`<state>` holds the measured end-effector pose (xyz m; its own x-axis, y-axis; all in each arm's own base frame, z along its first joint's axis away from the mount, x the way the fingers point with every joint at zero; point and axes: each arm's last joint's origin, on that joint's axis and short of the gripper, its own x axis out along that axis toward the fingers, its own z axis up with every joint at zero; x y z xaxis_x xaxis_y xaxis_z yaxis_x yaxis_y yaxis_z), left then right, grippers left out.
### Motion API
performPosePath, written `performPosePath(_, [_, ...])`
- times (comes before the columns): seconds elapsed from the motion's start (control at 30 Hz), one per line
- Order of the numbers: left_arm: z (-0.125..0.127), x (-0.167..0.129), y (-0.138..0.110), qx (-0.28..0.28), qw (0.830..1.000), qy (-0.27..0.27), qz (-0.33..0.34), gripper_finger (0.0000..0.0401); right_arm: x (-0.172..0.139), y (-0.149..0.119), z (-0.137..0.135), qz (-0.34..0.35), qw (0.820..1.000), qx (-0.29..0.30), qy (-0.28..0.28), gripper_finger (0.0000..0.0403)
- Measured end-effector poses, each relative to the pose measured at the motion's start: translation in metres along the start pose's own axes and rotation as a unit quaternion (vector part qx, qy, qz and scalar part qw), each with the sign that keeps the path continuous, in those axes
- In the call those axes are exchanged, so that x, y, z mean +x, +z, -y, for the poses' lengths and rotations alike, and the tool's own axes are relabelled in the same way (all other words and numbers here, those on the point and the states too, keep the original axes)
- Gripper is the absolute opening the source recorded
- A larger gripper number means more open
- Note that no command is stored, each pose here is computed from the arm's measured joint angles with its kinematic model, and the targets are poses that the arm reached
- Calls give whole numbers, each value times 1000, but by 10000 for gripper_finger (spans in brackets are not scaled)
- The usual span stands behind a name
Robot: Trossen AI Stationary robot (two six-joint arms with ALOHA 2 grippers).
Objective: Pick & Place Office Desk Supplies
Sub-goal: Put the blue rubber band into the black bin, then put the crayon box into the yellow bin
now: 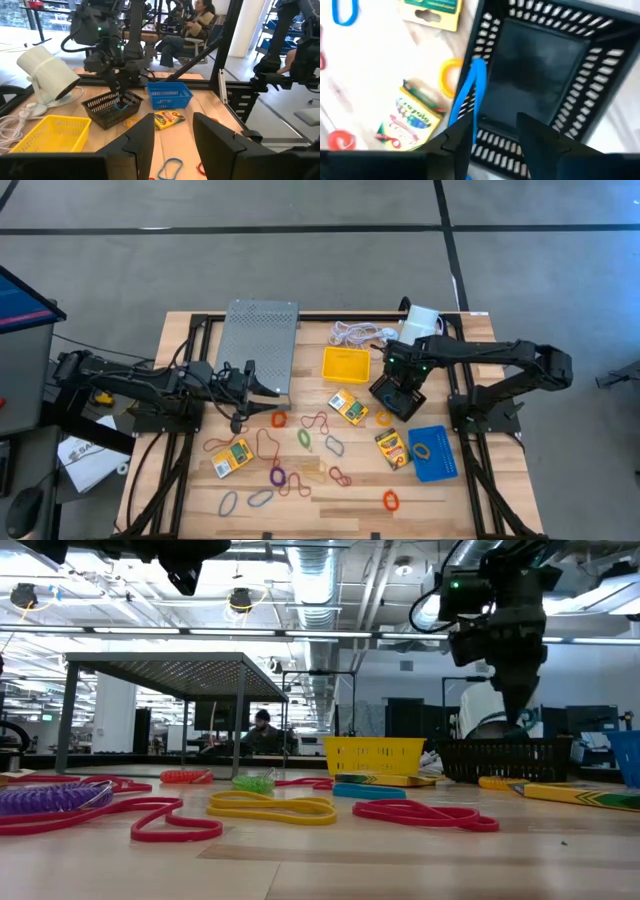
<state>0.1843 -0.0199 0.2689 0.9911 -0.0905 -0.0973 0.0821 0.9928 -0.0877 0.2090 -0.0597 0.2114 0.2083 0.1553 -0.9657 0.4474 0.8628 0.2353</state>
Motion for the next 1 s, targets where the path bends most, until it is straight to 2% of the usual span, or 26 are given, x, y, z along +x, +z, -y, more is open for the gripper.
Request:
performPosePath(0.23, [0,0,0,0,1000,0,0,132,4,0,9,-11,1000,0,-25,212])
performPosePath(0.4, [0,0,0,1,1000,0,0,132,9,1,16,-15,994,31,-102,231])
performPosePath(0.5, [0,0,0,2,1000,0,0,132,9,2,14,-9,997,37,-72,226])
performPosePath(0.63, [0,0,0,2,1000,0,0,132,6,1,15,-13,993,56,-105,209])
performPosePath(0.73, [0,0,0,3,1000,1,0,132,6,3,12,-6,996,54,-63,194])
performPosePath(0.8, [0,0,0,3,1000,1,0,132,7,3,12,-10,996,60,-72,184])
performPosePath(0.87, [0,0,0,3,1000,1,0,132,9,2,11,-18,998,57,-26,175])
performPosePath(1.0, [0,0,0,2,1000,1,0,132,9,2,11,-16,997,61,-35,160])
